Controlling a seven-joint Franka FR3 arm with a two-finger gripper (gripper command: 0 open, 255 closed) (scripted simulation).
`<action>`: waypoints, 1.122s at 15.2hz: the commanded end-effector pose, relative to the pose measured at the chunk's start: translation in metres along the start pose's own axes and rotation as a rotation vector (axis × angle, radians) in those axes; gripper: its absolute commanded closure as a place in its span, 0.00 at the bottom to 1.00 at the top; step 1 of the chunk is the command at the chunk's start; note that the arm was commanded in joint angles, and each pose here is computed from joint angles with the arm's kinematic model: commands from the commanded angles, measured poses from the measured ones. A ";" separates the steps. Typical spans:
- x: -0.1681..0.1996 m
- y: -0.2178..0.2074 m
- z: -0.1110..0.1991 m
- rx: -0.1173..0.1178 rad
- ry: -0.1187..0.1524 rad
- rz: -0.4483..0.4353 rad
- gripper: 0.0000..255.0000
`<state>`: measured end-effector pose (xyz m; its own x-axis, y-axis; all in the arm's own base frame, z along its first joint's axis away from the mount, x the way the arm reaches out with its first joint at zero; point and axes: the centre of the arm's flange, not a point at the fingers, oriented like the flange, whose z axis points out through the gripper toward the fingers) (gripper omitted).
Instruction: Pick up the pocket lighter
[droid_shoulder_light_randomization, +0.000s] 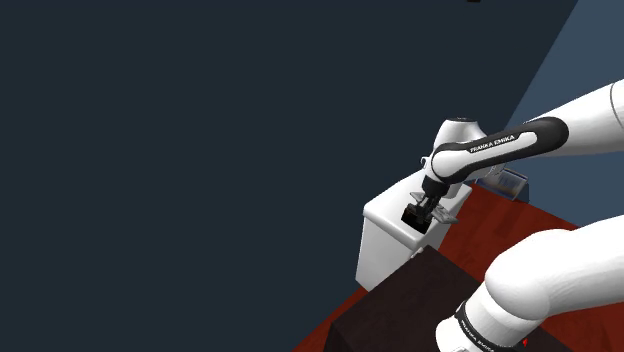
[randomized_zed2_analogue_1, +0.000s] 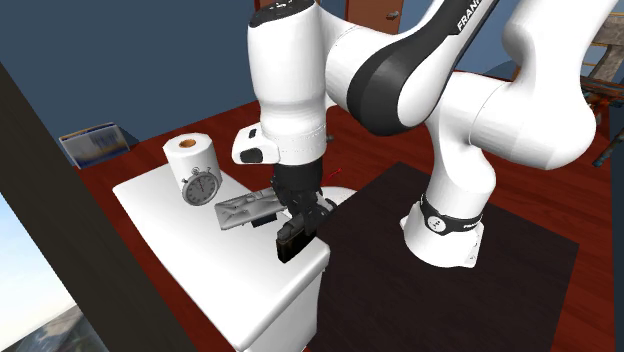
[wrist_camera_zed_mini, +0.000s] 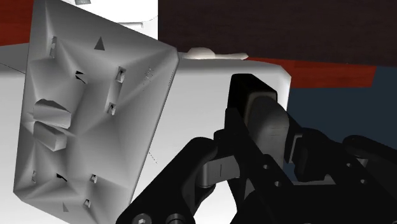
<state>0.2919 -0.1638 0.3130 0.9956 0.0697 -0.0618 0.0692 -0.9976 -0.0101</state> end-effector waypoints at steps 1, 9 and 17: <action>0.000 0.000 0.001 0.000 0.000 0.000 1.00; 0.000 0.000 -0.010 0.000 0.000 0.000 1.00; -0.002 0.000 -0.053 0.000 0.000 0.000 1.00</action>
<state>0.2927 -0.1643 0.3596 0.9957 0.0698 -0.0617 0.0693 -0.9975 -0.0101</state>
